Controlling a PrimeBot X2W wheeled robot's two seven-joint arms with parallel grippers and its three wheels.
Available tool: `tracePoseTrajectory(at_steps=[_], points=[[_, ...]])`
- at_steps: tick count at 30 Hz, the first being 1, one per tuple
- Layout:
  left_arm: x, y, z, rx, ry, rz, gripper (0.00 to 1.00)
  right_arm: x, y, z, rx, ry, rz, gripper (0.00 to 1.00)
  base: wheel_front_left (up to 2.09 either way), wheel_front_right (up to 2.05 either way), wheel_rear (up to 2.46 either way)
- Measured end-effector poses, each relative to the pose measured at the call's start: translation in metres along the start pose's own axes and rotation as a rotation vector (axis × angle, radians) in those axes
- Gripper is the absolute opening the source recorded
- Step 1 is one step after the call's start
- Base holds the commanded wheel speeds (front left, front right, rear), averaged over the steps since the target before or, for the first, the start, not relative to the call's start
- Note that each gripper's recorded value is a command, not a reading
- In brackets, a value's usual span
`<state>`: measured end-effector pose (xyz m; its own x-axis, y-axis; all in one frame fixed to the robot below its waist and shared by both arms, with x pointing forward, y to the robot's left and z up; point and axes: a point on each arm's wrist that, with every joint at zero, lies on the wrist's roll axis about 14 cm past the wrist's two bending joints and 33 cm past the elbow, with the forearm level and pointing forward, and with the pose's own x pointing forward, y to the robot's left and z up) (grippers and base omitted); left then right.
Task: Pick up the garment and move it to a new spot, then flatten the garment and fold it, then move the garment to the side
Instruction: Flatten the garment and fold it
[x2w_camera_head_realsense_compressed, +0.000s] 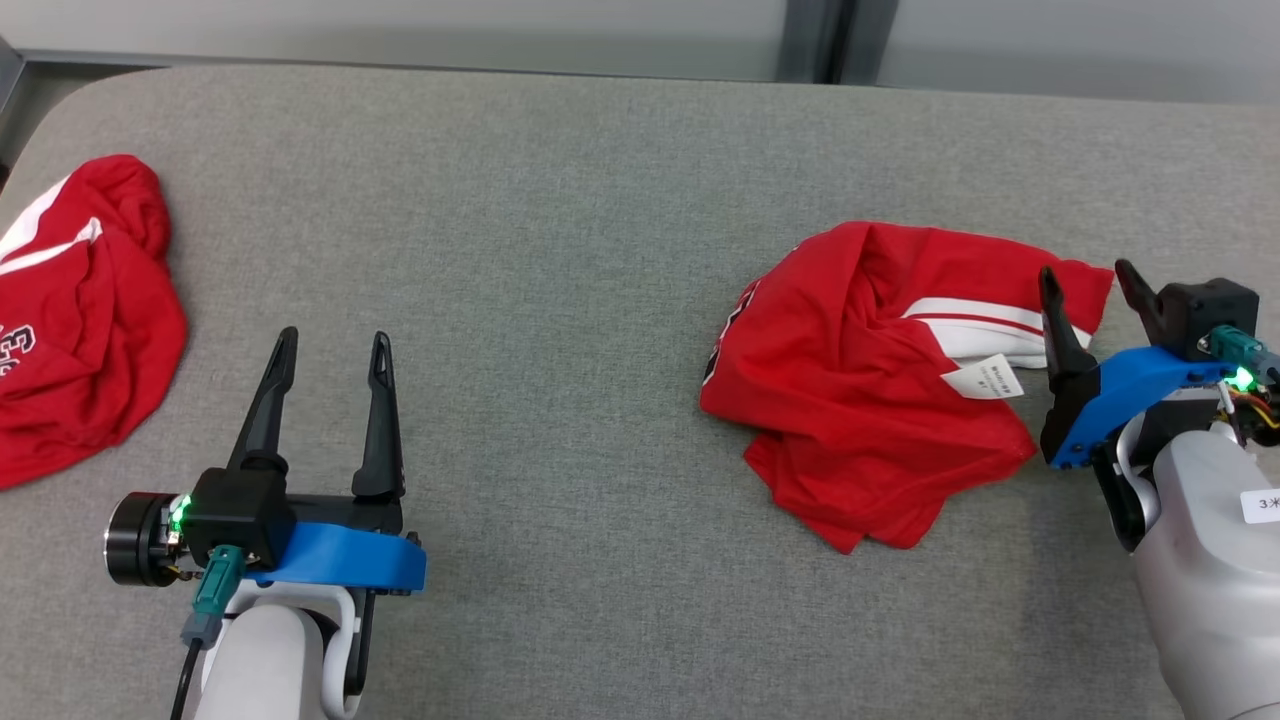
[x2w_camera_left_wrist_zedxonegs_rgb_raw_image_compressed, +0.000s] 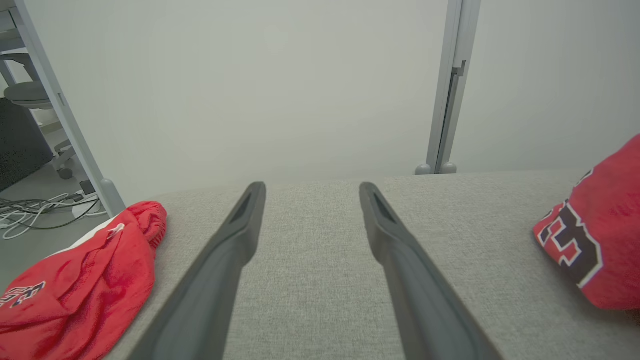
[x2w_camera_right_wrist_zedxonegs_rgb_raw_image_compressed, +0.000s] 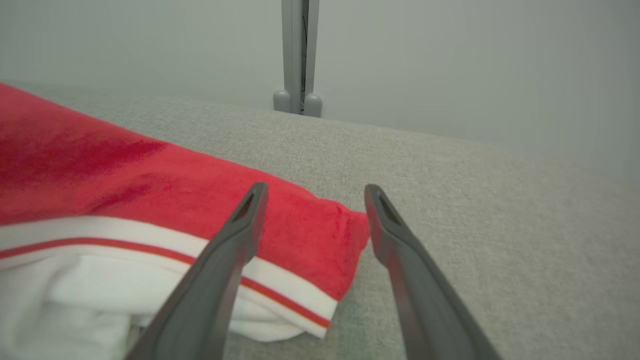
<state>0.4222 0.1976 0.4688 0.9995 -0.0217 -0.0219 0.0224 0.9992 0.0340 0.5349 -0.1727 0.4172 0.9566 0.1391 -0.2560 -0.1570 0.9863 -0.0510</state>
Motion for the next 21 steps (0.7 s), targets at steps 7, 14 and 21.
tracePoseTrajectory(at_steps=[7, 14, 21], points=[[0.0, 0.006, -0.002, 0.0, 0.005, 0.021, 1.0, -0.004, 0.005, -0.041, 0.037, 0.126, -0.004, 1.0, 0.0, 0.0, 0.0], [0.001, 0.008, 0.001, -0.001, -0.005, 0.032, 1.0, -0.009, 0.013, -0.059, 0.063, 0.188, 0.001, 1.0, 0.0, 0.0, 0.0], [0.0, 0.008, 0.004, 0.0, -0.013, 0.034, 1.0, -0.013, 0.02, -0.06, 0.083, 0.2, 0.008, 0.0, 0.0, 0.0, 0.0]])
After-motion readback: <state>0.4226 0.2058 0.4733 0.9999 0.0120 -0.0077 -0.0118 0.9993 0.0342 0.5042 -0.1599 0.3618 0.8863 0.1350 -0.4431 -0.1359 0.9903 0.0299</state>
